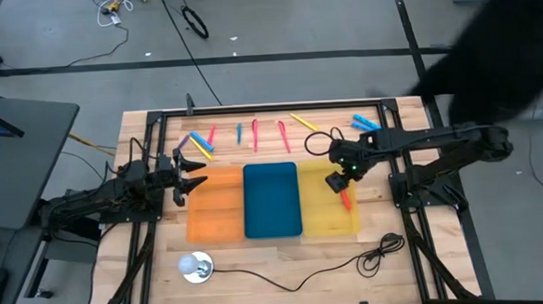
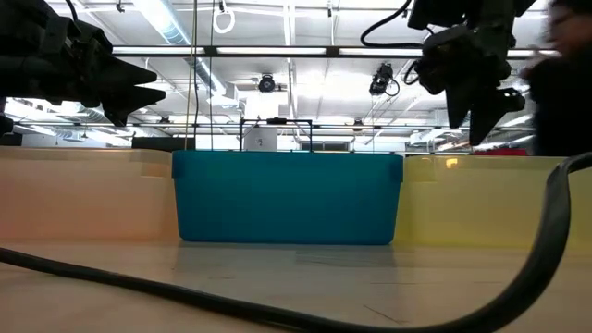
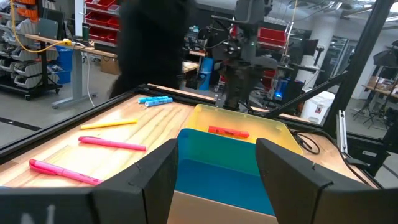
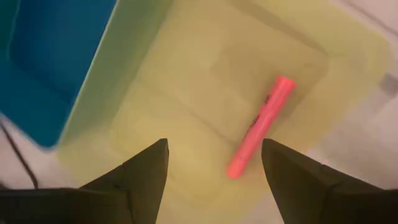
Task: Pick & Place Markers
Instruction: Put the middle blue marker into the yellow bin
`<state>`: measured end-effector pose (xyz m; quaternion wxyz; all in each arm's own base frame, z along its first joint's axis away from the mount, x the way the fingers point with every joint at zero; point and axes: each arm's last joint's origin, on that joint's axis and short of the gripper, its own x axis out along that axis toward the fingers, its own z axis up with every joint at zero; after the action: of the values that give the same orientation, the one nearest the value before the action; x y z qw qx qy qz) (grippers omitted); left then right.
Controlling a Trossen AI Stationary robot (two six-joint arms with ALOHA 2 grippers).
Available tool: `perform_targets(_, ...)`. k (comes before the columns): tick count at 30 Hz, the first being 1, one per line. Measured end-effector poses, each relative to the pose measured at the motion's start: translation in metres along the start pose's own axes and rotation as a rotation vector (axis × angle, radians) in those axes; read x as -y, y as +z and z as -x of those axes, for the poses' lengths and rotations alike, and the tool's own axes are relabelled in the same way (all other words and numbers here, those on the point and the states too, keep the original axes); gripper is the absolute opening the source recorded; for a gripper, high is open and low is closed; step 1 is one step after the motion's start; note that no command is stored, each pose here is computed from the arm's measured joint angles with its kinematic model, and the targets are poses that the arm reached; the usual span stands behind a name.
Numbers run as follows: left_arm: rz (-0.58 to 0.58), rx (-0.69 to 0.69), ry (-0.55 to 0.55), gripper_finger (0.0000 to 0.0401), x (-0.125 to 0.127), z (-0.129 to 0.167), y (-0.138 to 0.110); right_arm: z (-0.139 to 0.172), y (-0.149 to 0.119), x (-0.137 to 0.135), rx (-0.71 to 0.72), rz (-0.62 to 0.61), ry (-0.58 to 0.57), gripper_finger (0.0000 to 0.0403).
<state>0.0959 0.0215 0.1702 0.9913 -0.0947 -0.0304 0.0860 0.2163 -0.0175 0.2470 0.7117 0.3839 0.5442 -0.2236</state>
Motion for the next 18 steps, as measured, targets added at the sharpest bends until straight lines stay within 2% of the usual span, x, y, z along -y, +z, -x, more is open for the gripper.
perform_targets(5,0.001,0.000,0.000,0.0222,0.000,0.000,0.000,0.001,0.002,0.005,-0.039,0.222,0.016,0.0259)
perform_targets(13,0.001,0.000,0.000,0.0222,0.000,0.000,0.000,0.002,-0.001,0.016,-0.118,0.482,-0.036,0.0259)
perform_targets(18,0.001,0.000,0.000,0.0222,0.000,0.000,0.000,0.004,0.003,0.029,-0.171,0.512,-0.081,0.0259)
